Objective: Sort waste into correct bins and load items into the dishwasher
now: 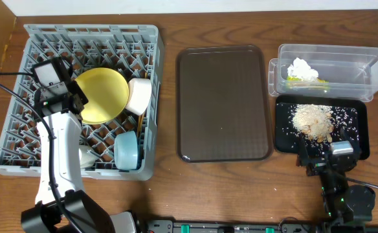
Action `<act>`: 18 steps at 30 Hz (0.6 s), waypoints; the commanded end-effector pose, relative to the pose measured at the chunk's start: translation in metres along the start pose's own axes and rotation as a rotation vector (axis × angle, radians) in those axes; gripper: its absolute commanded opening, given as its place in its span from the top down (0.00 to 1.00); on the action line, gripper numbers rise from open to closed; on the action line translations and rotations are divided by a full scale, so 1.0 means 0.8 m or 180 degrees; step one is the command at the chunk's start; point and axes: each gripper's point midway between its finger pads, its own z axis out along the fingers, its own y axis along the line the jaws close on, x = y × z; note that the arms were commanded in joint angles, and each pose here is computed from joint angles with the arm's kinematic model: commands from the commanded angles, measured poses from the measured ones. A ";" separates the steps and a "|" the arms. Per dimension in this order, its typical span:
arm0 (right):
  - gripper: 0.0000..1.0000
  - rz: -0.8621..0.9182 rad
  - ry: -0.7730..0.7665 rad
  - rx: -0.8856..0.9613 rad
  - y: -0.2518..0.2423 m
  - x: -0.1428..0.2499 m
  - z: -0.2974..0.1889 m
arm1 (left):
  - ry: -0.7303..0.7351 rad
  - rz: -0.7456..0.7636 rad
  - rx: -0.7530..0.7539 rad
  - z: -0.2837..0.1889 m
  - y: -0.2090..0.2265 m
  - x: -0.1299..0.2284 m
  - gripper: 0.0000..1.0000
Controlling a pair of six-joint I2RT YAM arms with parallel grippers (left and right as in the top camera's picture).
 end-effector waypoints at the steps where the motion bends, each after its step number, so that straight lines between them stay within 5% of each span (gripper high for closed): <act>1: 0.01 -0.0031 -0.0004 -0.0002 0.000 0.001 0.000 | 0.0002 0.0013 -0.0108 0.001 0.007 0.000 0.92; 2: 0.01 -0.0031 -0.0004 -0.0003 0.000 0.001 0.000 | 0.0054 -0.0091 -0.0078 0.002 0.007 0.004 0.88; 3: 0.01 -0.0031 -0.0004 -0.0003 0.000 0.001 0.000 | 0.0126 -0.0222 -0.0010 0.003 0.006 0.010 0.67; 4: 0.01 -0.0031 -0.0004 -0.0003 0.000 0.001 0.000 | 0.0202 -0.0337 0.0074 0.005 0.004 0.015 0.59; 7: 0.01 -0.0031 -0.0004 -0.0003 0.000 0.001 0.000 | 0.0440 -0.0732 0.0479 0.014 0.000 0.027 0.46; 18: 0.01 -0.0031 -0.0004 -0.0002 0.000 0.001 0.000 | 0.1237 -0.1357 0.1583 0.026 -0.017 0.069 0.45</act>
